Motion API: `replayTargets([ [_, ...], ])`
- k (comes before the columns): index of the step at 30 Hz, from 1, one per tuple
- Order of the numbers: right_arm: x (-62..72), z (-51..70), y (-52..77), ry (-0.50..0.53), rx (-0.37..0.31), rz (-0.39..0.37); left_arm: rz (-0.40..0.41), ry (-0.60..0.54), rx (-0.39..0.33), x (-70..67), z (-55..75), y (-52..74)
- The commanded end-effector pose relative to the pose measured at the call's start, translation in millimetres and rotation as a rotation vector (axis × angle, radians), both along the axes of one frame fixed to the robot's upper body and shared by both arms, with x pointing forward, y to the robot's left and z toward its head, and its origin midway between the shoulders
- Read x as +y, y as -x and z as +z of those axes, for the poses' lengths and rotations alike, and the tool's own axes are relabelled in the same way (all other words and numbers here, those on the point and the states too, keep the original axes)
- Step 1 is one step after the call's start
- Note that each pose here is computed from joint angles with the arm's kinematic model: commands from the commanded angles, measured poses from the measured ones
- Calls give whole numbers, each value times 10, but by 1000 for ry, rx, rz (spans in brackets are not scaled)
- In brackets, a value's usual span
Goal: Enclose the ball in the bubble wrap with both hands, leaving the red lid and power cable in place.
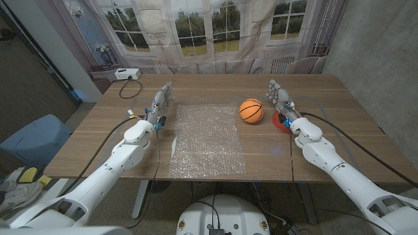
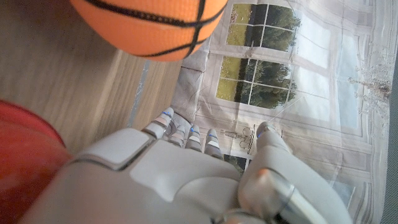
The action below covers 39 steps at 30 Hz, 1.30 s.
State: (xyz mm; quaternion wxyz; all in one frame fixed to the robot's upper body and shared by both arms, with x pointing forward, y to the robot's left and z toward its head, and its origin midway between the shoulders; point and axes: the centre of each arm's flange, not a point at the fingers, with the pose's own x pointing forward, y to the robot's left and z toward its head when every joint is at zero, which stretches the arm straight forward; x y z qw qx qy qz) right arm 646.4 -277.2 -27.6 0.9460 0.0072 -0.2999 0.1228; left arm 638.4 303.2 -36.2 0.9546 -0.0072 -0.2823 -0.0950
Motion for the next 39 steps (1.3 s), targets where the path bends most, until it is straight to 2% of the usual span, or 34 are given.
replayTargets([
  [1,225,108,178,70,-59,22,-27,-39,-11,-66,62,304],
  [11,225,333,183,162,-125,-24,-16,-37,-9,-67,89,264],
  [19,262,566,227,276,-199,-74,12,-29,-21,-96,139,328],
  [29,509,823,437,463,-308,-132,34,-18,-29,-88,119,461],
  [34,701,906,509,585,-354,-171,64,-21,-23,-53,112,601],
  [35,702,906,509,585,-354,-172,64,-21,-22,-53,112,602],
  [39,853,943,533,672,-384,-190,59,-21,-20,-25,105,660],
])
